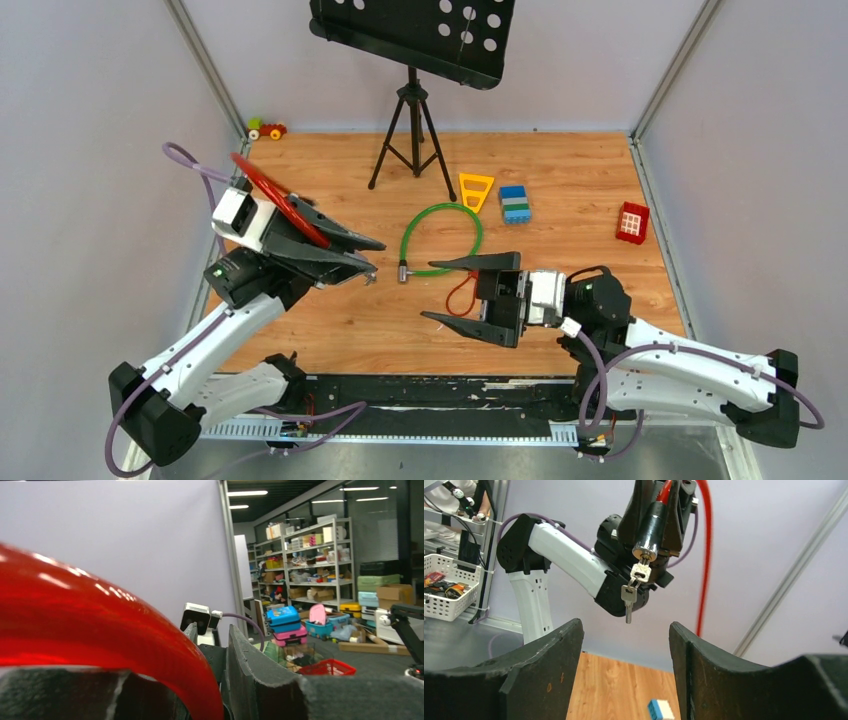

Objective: Lock with the key
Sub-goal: Lock the lock.

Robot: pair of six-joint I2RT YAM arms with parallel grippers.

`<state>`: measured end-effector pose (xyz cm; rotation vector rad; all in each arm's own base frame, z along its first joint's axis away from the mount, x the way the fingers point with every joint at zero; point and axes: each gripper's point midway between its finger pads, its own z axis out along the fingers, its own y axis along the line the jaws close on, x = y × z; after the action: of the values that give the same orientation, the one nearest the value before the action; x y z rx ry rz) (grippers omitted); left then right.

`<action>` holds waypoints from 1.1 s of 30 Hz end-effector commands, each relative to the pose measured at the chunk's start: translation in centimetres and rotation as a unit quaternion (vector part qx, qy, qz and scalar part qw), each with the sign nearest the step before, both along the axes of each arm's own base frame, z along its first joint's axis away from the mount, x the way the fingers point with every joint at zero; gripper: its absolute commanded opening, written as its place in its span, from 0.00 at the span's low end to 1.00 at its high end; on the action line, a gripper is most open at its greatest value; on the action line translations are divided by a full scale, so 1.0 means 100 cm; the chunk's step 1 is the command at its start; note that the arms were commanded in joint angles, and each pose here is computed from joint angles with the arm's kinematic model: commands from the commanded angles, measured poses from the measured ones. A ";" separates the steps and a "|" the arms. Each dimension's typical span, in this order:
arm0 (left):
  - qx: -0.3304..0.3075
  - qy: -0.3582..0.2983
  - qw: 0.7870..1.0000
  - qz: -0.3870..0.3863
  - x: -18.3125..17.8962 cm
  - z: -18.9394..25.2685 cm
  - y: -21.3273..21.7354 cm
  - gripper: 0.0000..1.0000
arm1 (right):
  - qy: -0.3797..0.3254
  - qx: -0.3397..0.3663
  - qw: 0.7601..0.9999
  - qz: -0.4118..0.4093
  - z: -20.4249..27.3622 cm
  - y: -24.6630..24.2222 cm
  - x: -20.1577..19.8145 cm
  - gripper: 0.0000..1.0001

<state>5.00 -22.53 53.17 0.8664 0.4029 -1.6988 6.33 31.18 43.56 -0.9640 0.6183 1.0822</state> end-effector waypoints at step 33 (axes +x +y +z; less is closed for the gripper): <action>-0.090 -0.128 0.986 0.060 -0.039 0.030 0.004 0.00 | -0.157 0.138 0.974 -0.086 0.072 0.032 -0.021 0.52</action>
<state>0.25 -22.49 55.07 0.9698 0.1378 -1.5872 3.62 36.13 48.38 -0.8796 0.2791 0.8555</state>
